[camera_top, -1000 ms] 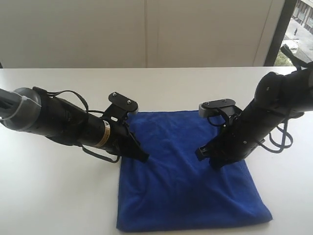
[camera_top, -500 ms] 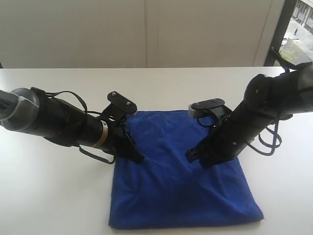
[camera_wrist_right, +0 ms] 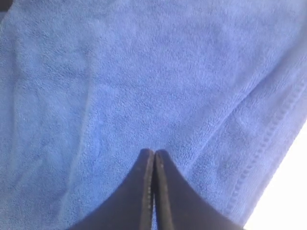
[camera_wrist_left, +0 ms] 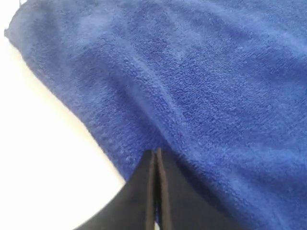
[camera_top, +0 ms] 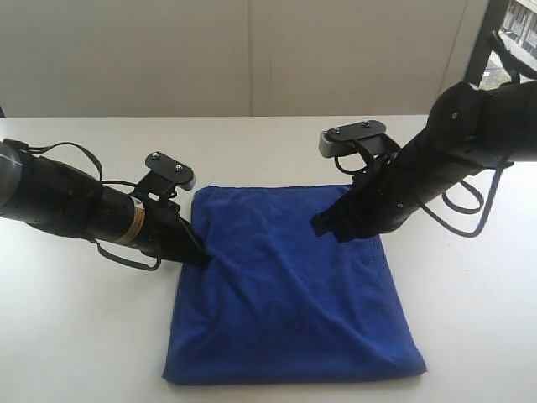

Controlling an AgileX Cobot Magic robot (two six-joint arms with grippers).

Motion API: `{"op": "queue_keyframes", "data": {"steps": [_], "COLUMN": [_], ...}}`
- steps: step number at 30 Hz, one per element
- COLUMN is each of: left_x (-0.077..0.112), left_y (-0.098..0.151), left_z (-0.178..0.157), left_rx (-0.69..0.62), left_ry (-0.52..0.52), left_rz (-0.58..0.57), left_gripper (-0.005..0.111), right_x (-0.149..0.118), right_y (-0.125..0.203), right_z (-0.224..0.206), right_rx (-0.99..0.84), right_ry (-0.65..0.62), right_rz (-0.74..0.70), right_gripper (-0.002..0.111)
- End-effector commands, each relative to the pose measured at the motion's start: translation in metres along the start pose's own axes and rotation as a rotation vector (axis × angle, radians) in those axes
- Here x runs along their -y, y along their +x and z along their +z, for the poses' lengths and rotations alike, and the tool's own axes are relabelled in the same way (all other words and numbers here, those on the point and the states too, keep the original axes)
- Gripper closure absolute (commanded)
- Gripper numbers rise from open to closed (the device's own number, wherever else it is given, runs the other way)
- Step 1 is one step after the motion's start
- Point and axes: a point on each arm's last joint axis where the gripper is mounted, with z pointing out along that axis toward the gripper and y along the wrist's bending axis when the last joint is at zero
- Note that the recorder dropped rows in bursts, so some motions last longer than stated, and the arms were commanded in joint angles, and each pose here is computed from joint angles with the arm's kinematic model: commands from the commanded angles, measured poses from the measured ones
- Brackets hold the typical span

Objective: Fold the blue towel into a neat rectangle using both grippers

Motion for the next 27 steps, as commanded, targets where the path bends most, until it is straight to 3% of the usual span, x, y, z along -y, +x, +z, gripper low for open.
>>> {"op": "queue_keyframes", "data": {"steps": [1,7,17,27], "left_x": [0.004,0.012,0.005,0.004], "left_y": [-0.007,-0.021,0.009,0.010], "left_z": [-0.012,-0.026,-0.019,-0.018], "left_rx": [0.034,0.093,-0.005,-0.011], "left_ry": [0.054,0.119,0.018,0.006], "left_rz": [0.033,0.043,0.021,0.036], "left_gripper": [0.107,0.107,0.107,0.107], "right_x": [0.010,0.034,0.043,0.045], "right_y": [0.003,0.014,0.034,0.039], "right_z": [-0.004,-0.006,0.022,0.035], "right_rx": [-0.023,-0.087,-0.149,-0.181], "right_ry": [0.004,-0.001,0.018,0.014], "right_rz": [0.024,0.099,0.124,0.135], "right_gripper": [0.102,0.072,0.075,0.075]}}
